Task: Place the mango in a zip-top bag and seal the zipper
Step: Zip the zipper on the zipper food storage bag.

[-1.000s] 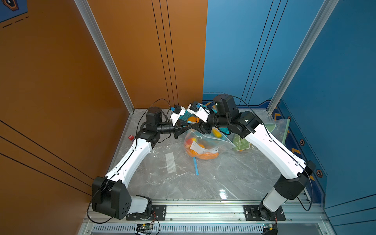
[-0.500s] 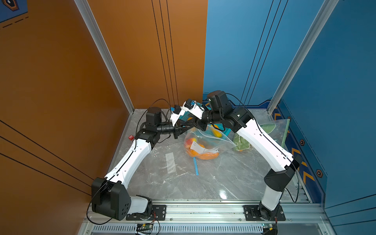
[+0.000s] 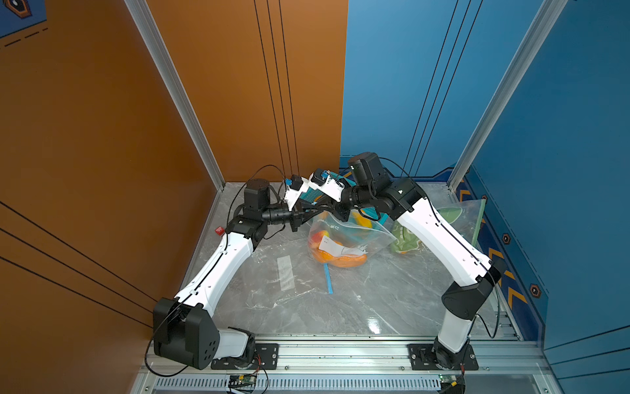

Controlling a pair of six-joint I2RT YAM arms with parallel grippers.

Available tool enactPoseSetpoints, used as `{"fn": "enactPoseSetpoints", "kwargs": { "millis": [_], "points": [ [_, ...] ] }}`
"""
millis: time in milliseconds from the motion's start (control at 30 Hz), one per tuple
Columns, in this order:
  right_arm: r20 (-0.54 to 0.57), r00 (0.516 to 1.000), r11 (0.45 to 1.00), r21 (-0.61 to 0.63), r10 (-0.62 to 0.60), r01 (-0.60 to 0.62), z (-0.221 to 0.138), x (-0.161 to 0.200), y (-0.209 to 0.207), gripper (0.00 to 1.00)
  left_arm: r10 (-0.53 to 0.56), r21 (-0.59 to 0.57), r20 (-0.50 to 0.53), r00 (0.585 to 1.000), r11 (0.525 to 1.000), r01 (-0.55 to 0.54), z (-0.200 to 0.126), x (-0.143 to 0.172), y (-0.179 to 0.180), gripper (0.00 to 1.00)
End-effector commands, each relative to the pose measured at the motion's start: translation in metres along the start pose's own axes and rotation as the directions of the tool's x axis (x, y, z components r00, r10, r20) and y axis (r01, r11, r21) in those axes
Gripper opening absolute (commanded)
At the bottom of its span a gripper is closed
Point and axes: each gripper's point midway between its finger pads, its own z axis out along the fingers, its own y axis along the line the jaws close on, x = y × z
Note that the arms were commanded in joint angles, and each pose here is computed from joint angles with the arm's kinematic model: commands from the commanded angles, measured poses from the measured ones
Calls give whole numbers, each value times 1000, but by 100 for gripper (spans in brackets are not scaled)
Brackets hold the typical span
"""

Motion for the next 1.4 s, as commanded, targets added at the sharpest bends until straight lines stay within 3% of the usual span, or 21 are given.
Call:
{"fn": "enactPoseSetpoints", "kwargs": {
  "millis": [0, 67, 433, 600, 967, 1167, 1367],
  "points": [
    [-12, 1000, 1000, 0, 4, -4, 4, 2, -4, 4, 44, 11, 24, 999, 999, -44, -4, -16, -9, 0],
    [-12, 1000, 1000, 3, -3, 3, 2, 2, -3, 0, 41, 0, 23, 999, 999, -41, -5, -16, -7, 0],
    [-34, 998, 998, 39, -57, 58, -24, 9, -4, 0, -8, -78, 53, 999, 997, 13, -19, -19, 16, 0],
    [-72, 997, 995, 93, -36, 42, -34, 24, -20, 0, -9, -64, 53, 999, 998, 12, -21, -17, 13, 0],
    [-49, 998, 992, 118, -46, 51, -48, 16, -22, 0, -16, -27, 52, 999, 999, 17, -22, -13, 5, 0],
    [-100, 992, 984, 155, -74, 89, -45, 20, -26, 0, -19, -57, 65, 998, 998, 22, -28, -15, 9, 0],
    [-169, 979, 964, 223, -110, 147, -74, 26, -27, 0, 2, -62, 85, 996, 998, 4, -38, -18, 8, 0]
  ]
}}
